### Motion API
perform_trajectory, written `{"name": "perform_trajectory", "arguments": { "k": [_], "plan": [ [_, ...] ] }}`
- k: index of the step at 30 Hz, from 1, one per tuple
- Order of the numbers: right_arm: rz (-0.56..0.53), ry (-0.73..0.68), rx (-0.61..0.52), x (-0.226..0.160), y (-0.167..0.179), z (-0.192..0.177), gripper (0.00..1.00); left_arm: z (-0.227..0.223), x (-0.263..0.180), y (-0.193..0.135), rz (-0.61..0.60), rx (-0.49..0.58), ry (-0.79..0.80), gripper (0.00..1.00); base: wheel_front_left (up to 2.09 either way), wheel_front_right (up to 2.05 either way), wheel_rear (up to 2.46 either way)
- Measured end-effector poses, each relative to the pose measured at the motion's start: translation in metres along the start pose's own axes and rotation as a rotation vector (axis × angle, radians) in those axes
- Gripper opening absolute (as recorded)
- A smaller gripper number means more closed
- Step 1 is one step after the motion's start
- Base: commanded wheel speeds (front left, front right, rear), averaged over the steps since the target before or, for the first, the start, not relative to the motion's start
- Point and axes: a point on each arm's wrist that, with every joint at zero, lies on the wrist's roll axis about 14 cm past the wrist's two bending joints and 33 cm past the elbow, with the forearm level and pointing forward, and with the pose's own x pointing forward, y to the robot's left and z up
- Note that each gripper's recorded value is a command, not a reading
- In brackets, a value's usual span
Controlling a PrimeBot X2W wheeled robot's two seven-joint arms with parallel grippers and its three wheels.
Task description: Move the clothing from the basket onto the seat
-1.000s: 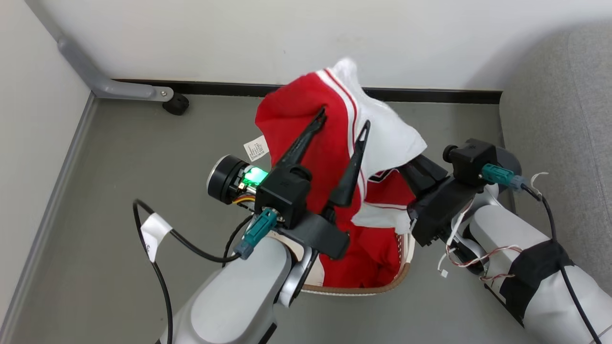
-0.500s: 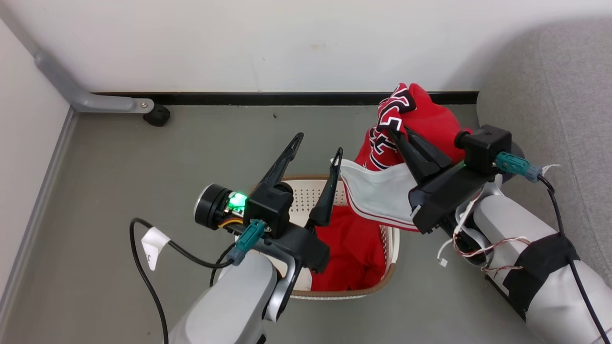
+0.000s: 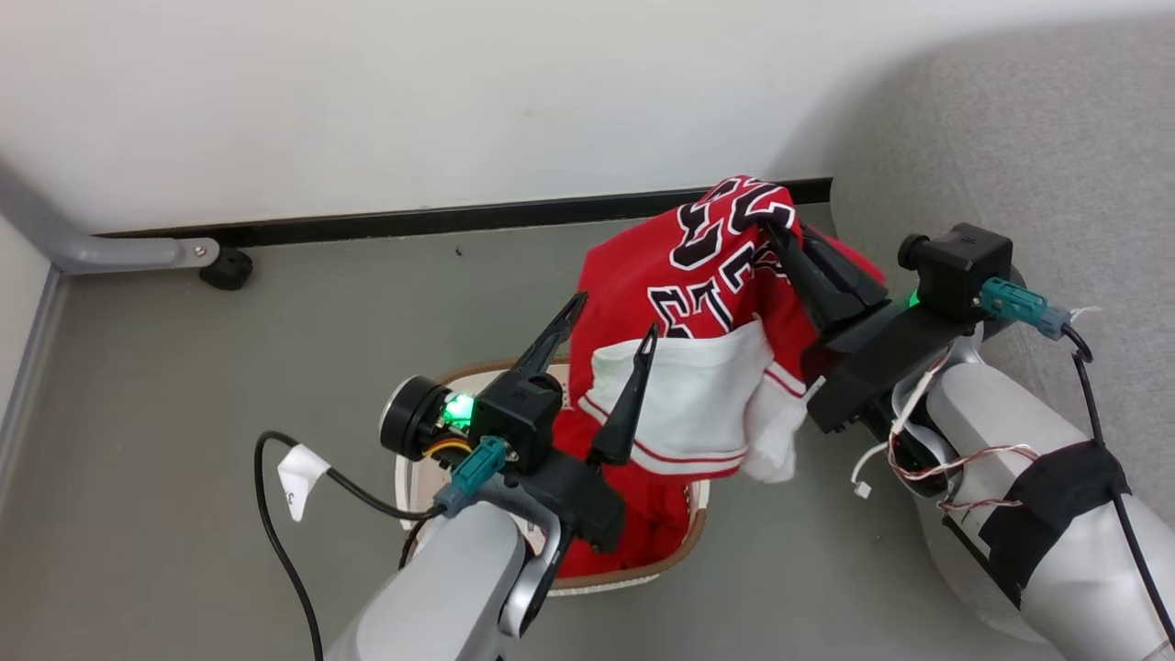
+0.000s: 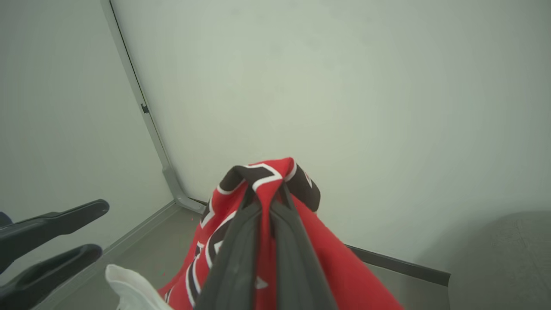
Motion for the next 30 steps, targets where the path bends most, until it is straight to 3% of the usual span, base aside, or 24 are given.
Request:
{"name": "perform_trajectory", "arguments": {
  "k": [30],
  "plan": [
    [-0.345, -0.079, -0.022, -0.108, -0.085, 0.036, 0.00, -0.044, 0.020, -0.115, -0.400, -0.033, 0.121, 1.00, 0.00, 0.00, 0.00]
  ]
}}
